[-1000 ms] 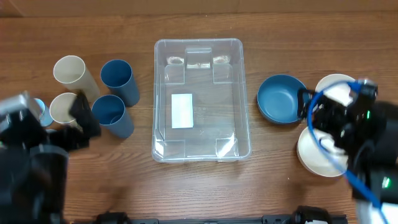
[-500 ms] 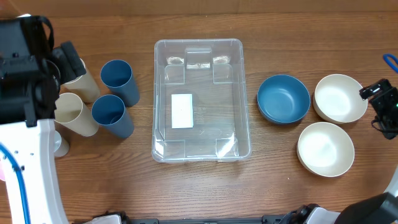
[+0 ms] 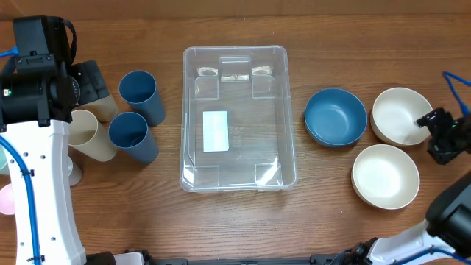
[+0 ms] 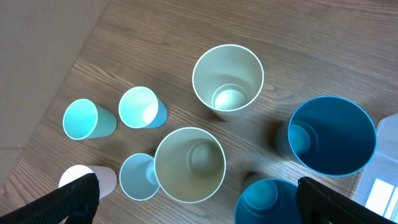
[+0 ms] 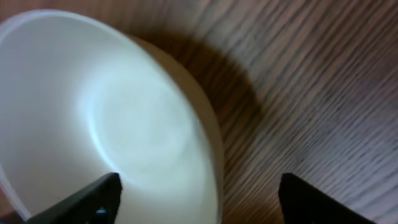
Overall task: Pack container
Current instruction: 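Move the right gripper to the far cream bowl and grasp its rim, then carry the cream bowl into the clear bin and release it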
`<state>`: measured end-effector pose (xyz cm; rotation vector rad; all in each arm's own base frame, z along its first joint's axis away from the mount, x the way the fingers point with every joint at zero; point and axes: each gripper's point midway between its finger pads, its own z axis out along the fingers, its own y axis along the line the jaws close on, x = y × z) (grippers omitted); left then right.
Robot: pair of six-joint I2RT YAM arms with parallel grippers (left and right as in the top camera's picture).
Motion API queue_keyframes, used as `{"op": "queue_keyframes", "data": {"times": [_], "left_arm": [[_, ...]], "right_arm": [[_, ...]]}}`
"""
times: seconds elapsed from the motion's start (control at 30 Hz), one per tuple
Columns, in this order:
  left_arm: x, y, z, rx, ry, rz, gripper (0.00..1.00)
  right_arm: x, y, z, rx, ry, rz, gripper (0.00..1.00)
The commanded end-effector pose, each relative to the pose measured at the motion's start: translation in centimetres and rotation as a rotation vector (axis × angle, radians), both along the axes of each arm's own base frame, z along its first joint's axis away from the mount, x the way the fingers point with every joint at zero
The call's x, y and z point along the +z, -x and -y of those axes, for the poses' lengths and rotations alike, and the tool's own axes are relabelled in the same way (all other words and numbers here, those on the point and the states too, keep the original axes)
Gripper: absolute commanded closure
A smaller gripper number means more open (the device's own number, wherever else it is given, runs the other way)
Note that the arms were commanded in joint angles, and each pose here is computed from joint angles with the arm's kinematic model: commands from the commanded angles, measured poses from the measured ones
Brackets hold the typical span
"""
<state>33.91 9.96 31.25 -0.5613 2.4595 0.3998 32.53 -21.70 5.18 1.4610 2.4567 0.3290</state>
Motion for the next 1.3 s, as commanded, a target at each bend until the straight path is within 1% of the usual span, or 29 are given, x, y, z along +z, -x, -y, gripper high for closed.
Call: {"op": "queue_keyframes", "data": {"times": [0.0, 0.07, 0.13, 0.17, 0.27, 0.3, 0.4, 0.5, 0.53, 0.6, 0.63, 0.67, 0.7, 0.73, 0.8, 0.83, 0.87, 0.93, 1.0, 1.07, 1.13, 1.2, 1.27], "left_arm": [[0.8, -0.1, -0.4, -0.001, -0.025, 0.012, 0.0], [0.8, -0.1, -0.4, -0.001, -0.026, 0.013, 0.0], [0.8, -0.1, -0.4, -0.001, -0.025, 0.012, 0.0], [0.8, -0.1, -0.4, -0.001, -0.026, 0.012, 0.0], [0.8, -0.1, -0.4, -0.001, -0.025, 0.012, 0.0], [0.8, -0.1, -0.4, -0.001, -0.025, 0.012, 0.0], [0.8, -0.1, -0.4, -0.001, -0.026, 0.012, 0.0], [0.8, -0.1, -0.4, -0.001, -0.026, 0.013, 0.0], [0.8, -0.1, -0.4, -0.001, -0.025, 0.012, 0.0], [0.8, -0.1, -0.4, -0.001, -0.025, 0.012, 0.0], [0.8, -0.1, -0.4, -0.001, -0.025, 0.012, 0.0], [0.8, -0.1, -0.4, -0.001, -0.026, 0.013, 0.0], [0.8, -0.1, -0.4, -0.001, -0.026, 0.012, 0.0], [0.8, -0.1, -0.4, -0.001, -0.026, 0.012, 0.0], [0.8, -0.1, -0.4, -0.001, -0.026, 0.013, 0.0], [0.8, -0.1, -0.4, -0.001, -0.026, 0.013, 0.0], [0.8, -0.1, -0.4, -0.001, -0.025, 0.012, 0.0], [0.8, -0.1, -0.4, -0.001, -0.026, 0.012, 0.0], [0.8, -0.1, -0.4, -0.001, -0.026, 0.012, 0.0], [0.8, -0.1, -0.4, -0.001, -0.026, 0.013, 0.0], [0.8, -0.1, -0.4, -0.001, -0.026, 0.013, 0.0], [0.8, -0.1, -0.4, -0.001, -0.025, 0.012, 0.0], [0.8, -0.1, -0.4, -0.001, -0.025, 0.012, 0.0]], "right_arm": [[-0.4, -1.0, 0.5, -0.03, 0.004, 0.023, 0.34], [-0.5, -1.2, 0.7, -0.03, 0.014, 0.034, 0.44], [-0.7, -1.3, 0.8, -0.03, 0.019, 0.04, 0.67], [-0.8, -1.3, 0.8, -0.031, 0.021, 0.044, 0.75], [-0.6, -1.7, 0.5, -0.027, 0.0, 0.065, 0.93], [-0.4, -1.8, 0.4, -0.028, -0.005, 0.071, 0.96], [1.2, -2.0, 0.6, -0.029, 0.008, 0.086, 0.96], [6.9, -2.6, 0.6, -0.095, 0.029, 0.179, 0.96], [9.8, -3.3, -0.5, -0.075, 0.018, 0.258, 0.96], [15.5, -4.6, -3.7, 0.02, 0.025, 0.404, 0.96], [18.8, -4.9, -6.5, 0.091, 0.056, 0.464, 0.96], [20.5, -4.9, -8.5, 0.146, 0.071, 0.497, 0.96], [22.4, -5.0, -11.4, 0.242, 0.098, 0.541, 0.96], [24.5, -5.0, -16.1, 0.396, 0.13, 0.599, 0.96], [26.1, -4.8, -22.3, 0.546, 0.158, 0.64, 0.96], [26.3, -4.7, -26.1, 0.656, 0.177, 0.658, 0.96], [26.3, -4.6, -28.5, 0.719, 0.184, 0.666, 0.96], [24.8, -4.6, -35.3, 0.892, 0.213, 0.664, 0.96], [22.4, -5.2, -39.1, 0.967, 0.249, 0.623, 0.96], [19.7, -6.2, -41.0, 0.997, 0.286, 0.571, 0.96], [15.6, -8.2, -42.0, 1.004, 0.327, 0.498, 0.96], [11.9, -10.4, -41.0, 0.932, 0.394, 0.419, 0.96], [8.8, -12.2, -40.4, 0.907, 0.41, 0.381, 0.96]]}}
